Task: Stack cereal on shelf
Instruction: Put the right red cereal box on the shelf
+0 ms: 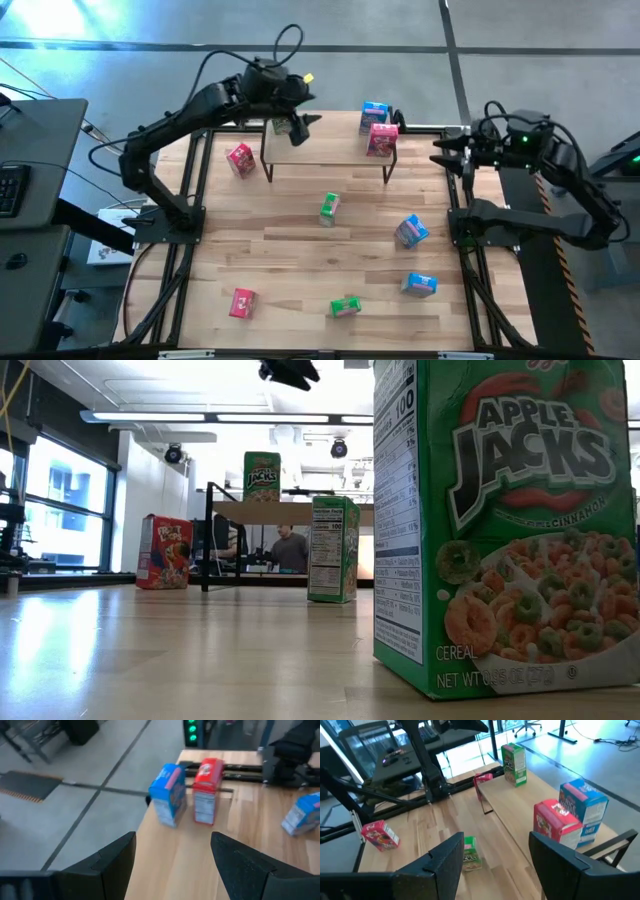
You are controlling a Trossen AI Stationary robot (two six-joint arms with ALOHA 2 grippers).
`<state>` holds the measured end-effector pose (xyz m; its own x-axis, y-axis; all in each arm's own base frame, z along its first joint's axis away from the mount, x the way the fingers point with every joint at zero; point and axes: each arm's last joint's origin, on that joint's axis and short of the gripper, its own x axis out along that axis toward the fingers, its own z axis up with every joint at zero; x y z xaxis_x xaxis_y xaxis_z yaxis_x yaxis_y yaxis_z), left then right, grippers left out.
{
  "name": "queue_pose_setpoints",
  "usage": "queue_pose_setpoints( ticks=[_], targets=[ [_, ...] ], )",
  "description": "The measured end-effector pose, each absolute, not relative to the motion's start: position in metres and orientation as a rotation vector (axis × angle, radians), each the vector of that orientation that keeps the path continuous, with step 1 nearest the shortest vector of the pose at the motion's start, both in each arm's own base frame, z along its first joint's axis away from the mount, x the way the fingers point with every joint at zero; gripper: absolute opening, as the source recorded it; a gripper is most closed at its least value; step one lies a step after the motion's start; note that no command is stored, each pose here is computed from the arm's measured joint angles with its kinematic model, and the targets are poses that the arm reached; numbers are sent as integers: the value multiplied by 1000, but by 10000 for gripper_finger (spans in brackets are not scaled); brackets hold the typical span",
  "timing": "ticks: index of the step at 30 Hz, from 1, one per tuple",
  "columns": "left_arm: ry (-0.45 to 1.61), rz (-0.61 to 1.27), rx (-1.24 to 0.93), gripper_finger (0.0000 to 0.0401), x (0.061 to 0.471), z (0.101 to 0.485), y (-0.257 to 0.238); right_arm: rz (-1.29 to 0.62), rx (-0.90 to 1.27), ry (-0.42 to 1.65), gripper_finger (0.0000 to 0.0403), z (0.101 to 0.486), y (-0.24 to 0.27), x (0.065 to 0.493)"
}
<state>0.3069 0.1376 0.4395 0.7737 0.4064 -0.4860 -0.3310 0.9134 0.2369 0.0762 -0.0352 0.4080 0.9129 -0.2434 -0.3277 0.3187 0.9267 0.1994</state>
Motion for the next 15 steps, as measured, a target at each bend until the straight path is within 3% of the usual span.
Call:
queue_pose_setpoints(
  ticks=[15],
  targets=[
    [422, 307, 217, 248, 361, 419, 140, -297, 298, 332, 216, 379, -31, 70]
  ],
)
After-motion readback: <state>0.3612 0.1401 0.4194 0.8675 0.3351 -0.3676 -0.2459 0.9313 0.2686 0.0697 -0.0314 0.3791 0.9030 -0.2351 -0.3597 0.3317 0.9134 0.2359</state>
